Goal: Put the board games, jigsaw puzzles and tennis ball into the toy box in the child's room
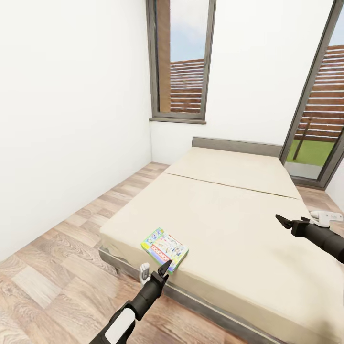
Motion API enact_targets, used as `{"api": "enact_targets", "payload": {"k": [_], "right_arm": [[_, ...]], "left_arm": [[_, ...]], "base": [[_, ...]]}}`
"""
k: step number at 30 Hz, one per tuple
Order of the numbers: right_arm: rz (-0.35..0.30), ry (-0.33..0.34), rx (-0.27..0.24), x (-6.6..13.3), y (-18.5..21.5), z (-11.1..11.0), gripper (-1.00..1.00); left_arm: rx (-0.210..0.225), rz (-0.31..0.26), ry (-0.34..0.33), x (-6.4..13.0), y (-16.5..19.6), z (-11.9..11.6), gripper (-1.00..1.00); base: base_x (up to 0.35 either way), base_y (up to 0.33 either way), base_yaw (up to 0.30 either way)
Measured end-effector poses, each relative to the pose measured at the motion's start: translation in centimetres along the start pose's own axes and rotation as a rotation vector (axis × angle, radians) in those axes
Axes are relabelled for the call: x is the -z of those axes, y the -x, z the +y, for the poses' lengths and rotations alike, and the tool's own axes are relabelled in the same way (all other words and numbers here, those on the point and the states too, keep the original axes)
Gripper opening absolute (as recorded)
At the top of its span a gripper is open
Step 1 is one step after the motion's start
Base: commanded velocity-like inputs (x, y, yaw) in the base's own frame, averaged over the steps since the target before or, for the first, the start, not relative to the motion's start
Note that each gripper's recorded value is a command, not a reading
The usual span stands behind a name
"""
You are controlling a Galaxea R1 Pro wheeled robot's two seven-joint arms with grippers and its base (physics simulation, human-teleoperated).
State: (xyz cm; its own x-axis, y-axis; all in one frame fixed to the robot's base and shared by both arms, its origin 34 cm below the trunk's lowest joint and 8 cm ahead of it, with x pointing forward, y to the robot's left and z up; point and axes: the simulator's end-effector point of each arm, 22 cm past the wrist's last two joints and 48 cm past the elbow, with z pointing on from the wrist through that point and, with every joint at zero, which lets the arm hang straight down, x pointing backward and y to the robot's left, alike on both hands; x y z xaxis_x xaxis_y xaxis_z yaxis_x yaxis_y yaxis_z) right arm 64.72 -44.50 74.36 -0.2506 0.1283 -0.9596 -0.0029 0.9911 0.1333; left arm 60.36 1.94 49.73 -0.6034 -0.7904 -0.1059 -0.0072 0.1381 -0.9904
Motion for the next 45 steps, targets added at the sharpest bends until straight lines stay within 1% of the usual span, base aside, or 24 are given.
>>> {"api": "enact_targets", "payload": {"k": [10, 21, 35, 45], "right_arm": [[0.000, 0.000, 0.000, 0.0, 0.0, 0.0, 1.00], [0.000, 0.000, 0.000, 0.0, 0.0, 0.0, 1.00], [0.000, 0.001, -0.001, 0.0, 0.0, 0.0, 1.00], [0.001, 0.001, -0.001, 0.0, 0.0, 0.0, 1.00]], "left_arm": [[-0.002, -0.004, 0.004, 0.0, 0.1, 0.1, 1.00], [-0.005, -0.015, 0.012, 0.2, 0.7, 0.4, 1.00], [-0.004, -0.017, 0.017, 0.2, 0.7, 0.5, 1.00], [-0.009, -0.019, 0.031, -0.4, 1.2, 0.4, 1.00]], "base": [[0.000, 0.000, -0.098], [0.000, 0.000, -0.006], [0.000, 0.000, 0.000], [0.000, 0.000, 0.000]]}}
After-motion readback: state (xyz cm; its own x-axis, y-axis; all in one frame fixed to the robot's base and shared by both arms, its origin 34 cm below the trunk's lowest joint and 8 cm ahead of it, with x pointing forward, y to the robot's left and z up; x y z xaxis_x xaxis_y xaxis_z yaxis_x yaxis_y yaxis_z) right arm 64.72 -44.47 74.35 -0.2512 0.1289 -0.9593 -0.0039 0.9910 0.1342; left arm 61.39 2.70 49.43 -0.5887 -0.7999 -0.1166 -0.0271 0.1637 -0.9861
